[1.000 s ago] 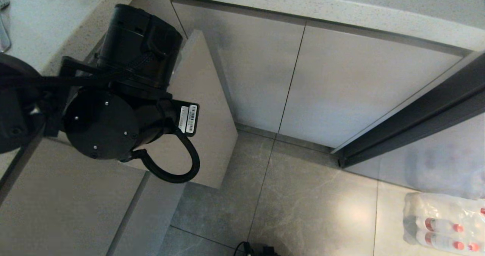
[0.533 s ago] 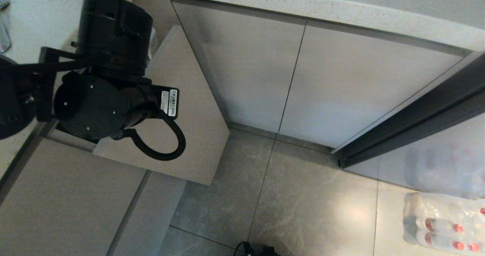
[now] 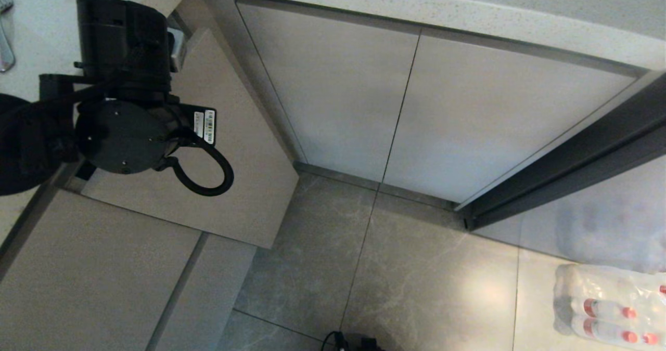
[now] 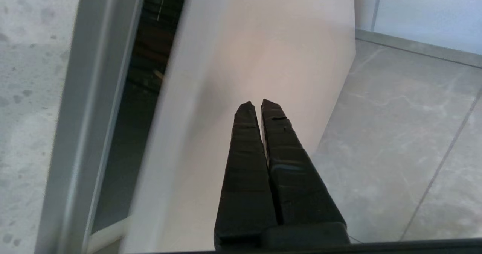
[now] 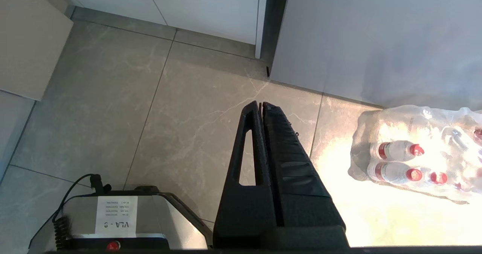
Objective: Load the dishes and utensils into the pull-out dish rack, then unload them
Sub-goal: Close the cupboard
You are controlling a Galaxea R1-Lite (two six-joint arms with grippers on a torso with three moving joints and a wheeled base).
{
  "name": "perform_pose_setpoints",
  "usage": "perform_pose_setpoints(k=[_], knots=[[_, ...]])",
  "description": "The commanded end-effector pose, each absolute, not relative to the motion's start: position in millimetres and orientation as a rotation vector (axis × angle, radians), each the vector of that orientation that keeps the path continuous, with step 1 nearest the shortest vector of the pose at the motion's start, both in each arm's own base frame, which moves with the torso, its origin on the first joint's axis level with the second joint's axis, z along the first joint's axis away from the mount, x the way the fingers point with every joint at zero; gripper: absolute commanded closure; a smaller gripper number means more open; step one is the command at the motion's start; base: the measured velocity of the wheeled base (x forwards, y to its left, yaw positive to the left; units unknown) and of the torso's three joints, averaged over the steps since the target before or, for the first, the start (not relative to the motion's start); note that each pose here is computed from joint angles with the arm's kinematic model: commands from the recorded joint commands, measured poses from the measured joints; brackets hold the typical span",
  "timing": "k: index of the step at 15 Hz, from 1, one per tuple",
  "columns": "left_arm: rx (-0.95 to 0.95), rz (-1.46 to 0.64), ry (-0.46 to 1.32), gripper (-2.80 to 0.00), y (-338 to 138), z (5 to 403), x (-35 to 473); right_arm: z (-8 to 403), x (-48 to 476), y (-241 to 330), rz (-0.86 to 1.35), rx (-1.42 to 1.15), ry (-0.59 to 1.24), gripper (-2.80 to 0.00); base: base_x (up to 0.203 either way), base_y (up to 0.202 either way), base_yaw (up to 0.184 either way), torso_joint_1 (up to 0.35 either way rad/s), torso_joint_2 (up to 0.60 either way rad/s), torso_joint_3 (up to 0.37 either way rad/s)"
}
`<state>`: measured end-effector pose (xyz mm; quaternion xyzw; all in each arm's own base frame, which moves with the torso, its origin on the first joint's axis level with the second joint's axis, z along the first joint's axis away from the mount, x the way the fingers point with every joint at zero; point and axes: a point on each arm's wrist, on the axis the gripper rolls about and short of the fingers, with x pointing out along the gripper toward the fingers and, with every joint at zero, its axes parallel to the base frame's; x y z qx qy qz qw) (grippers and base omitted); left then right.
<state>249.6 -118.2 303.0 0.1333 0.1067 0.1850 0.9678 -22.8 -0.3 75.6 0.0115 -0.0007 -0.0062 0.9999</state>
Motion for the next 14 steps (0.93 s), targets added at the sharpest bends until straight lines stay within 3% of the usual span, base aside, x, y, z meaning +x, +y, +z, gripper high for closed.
perform_pose_setpoints(k=[1,14], knots=[[0.272,0.387,0.219,0.0,-116.0,302.3,251.1,75.7,-22.7,-0.3,-0.012,0.023,0.0,0.0,0.0,0.0,0.0,0.0,0.0,0.0],[0.278,0.36,0.217,0.0,-122.5,301.4,244.8,75.6,-22.8,-0.3,-0.012,0.023,-0.001,0.0,0.0,0.0,0.0,0.0,0.0,0.0]])
